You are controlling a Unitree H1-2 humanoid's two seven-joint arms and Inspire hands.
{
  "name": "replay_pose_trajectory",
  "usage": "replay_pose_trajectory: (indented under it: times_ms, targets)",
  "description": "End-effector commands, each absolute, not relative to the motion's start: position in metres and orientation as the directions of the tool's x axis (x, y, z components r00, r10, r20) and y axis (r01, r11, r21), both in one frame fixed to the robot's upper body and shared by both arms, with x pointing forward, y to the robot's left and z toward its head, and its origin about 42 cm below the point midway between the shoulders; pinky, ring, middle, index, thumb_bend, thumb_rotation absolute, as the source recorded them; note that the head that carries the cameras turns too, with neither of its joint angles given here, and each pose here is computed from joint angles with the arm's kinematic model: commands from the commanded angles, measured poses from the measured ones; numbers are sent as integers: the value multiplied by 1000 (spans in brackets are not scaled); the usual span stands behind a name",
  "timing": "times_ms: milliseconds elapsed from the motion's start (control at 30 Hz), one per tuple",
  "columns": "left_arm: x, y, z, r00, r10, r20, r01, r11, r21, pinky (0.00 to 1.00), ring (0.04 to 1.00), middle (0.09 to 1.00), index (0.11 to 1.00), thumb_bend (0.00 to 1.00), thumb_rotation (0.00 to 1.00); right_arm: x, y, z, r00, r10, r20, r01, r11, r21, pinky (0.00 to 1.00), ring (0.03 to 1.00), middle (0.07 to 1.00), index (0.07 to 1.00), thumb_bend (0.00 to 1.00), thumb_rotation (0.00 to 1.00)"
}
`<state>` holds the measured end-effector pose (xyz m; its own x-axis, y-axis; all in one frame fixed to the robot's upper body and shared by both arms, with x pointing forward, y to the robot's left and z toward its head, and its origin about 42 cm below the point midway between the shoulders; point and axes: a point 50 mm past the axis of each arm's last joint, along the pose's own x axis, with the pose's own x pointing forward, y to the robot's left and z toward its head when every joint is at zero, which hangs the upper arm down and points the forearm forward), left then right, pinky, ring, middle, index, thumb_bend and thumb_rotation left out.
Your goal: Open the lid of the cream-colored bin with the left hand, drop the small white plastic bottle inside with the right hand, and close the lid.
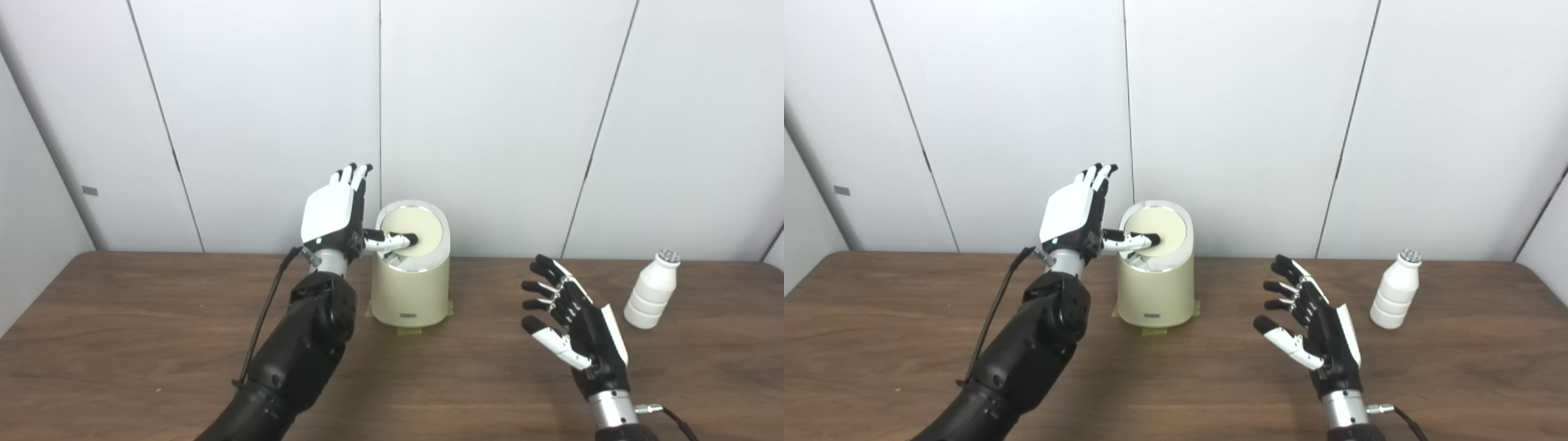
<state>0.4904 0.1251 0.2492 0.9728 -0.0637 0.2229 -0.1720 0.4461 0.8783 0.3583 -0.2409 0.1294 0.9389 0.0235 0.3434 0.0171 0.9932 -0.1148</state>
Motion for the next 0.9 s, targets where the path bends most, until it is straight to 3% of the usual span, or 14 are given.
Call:
replay_pose_trajectory:
  times_ms: [0, 133, 233, 433, 500, 567, 667, 733, 867]
  targets:
    - [496, 121, 266, 969, -82, 233, -184, 390, 902, 878, 1000, 1000, 999, 902, 84, 346, -236, 111, 953, 10, 303, 18, 996, -90, 619, 752, 849, 854, 775, 540]
    - [495, 123, 264, 974, -93, 209, -164, 351, 922, 872, 1000, 990, 1000, 907, 35, 345, -234, 112, 953, 14, 303, 7, 998, -69, 619, 765, 856, 860, 760, 520]
    - [493, 124, 265, 972, -89, 217, -170, 368, 914, 865, 1000, 988, 1000, 891, 55, 345, -234, 112, 953, 16, 303, 7, 997, -75, 621, 766, 856, 858, 757, 520]
    - [488, 129, 280, 929, -27, 368, -275, 616, 738, 819, 951, 958, 1000, 855, 252, 345, -234, 110, 955, 18, 296, 6, 997, -79, 625, 765, 860, 860, 770, 537]
    - [485, 131, 286, 906, -11, 424, -295, 701, 649, 733, 922, 965, 1000, 805, 335, 344, -233, 110, 955, 17, 296, 9, 996, -86, 626, 763, 858, 860, 771, 546]
    - [480, 136, 293, 882, 15, 471, -303, 783, 543, 728, 918, 962, 1000, 736, 397, 345, -233, 111, 955, 15, 295, 9, 997, -83, 629, 762, 855, 858, 769, 546]
    - [471, 145, 297, 853, 44, 520, -290, 868, 402, 762, 910, 941, 965, 688, 371, 345, -232, 111, 956, 17, 293, 6, 997, -77, 630, 764, 854, 856, 762, 537]
    - [464, 152, 294, 835, 50, 548, -285, 890, 355, 692, 851, 910, 965, 663, 408, 346, -232, 111, 956, 18, 293, 6, 997, -79, 632, 764, 857, 857, 765, 540]
    - [441, 169, 276, 838, 28, 544, -245, 912, 330, 648, 814, 886, 958, 694, 428, 345, -232, 112, 955, 19, 295, 7, 996, -85, 632, 761, 850, 856, 776, 544]
